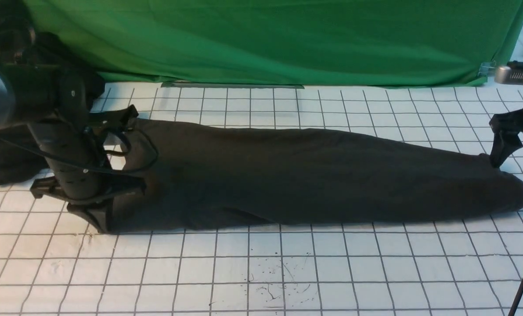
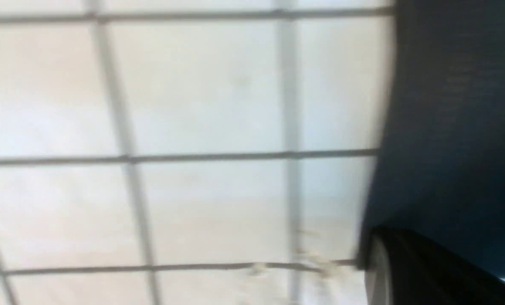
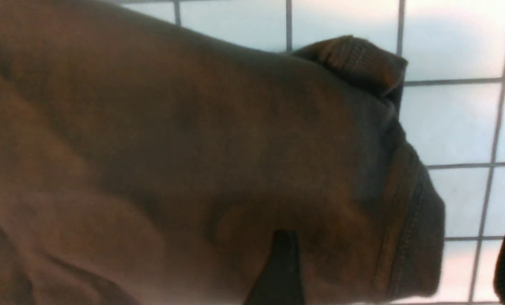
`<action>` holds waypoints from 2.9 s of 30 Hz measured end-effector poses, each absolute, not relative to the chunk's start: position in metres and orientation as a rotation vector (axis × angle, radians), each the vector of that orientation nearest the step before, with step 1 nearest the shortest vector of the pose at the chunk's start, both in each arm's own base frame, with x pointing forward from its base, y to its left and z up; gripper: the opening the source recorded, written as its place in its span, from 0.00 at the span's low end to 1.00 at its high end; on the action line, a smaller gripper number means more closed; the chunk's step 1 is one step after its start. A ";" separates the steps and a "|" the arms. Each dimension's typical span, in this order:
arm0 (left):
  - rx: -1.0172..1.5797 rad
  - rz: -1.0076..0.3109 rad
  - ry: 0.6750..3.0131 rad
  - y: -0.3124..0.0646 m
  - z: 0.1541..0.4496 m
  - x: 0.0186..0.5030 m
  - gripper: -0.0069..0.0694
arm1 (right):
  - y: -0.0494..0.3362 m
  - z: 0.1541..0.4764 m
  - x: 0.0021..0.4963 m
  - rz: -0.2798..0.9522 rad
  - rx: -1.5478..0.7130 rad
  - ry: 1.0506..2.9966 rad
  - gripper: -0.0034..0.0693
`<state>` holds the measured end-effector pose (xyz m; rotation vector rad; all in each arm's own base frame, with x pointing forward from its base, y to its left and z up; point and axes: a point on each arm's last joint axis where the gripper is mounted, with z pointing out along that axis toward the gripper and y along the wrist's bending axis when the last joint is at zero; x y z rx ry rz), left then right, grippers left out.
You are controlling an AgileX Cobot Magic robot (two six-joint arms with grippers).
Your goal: Fold a long-sleeved shirt over a white checkered tablecloth.
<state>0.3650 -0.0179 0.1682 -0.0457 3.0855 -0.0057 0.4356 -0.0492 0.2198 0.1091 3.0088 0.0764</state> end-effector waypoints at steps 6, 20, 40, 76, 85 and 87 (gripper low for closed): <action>-0.143 -0.004 3.058 0.004 0.185 0.360 0.09 | -0.050 0.196 0.440 0.085 0.115 3.063 0.88; -0.138 -0.166 2.699 -0.005 0.310 0.314 0.09 | -0.044 0.160 0.445 0.078 0.094 3.144 0.63; -0.072 -0.174 2.515 -0.007 0.377 0.253 0.09 | -0.090 0.251 0.422 -0.177 0.213 2.945 0.09; -0.025 -0.309 2.485 -0.017 0.381 0.252 0.09 | 0.352 0.251 0.373 0.742 -0.442 2.531 0.28; -0.025 -0.308 2.487 -0.017 0.381 0.253 0.09 | 0.358 0.273 0.360 0.817 -0.622 2.454 0.75; -0.026 -0.308 2.491 -0.017 0.380 0.254 0.09 | 0.347 0.293 0.360 0.773 -0.703 2.413 0.74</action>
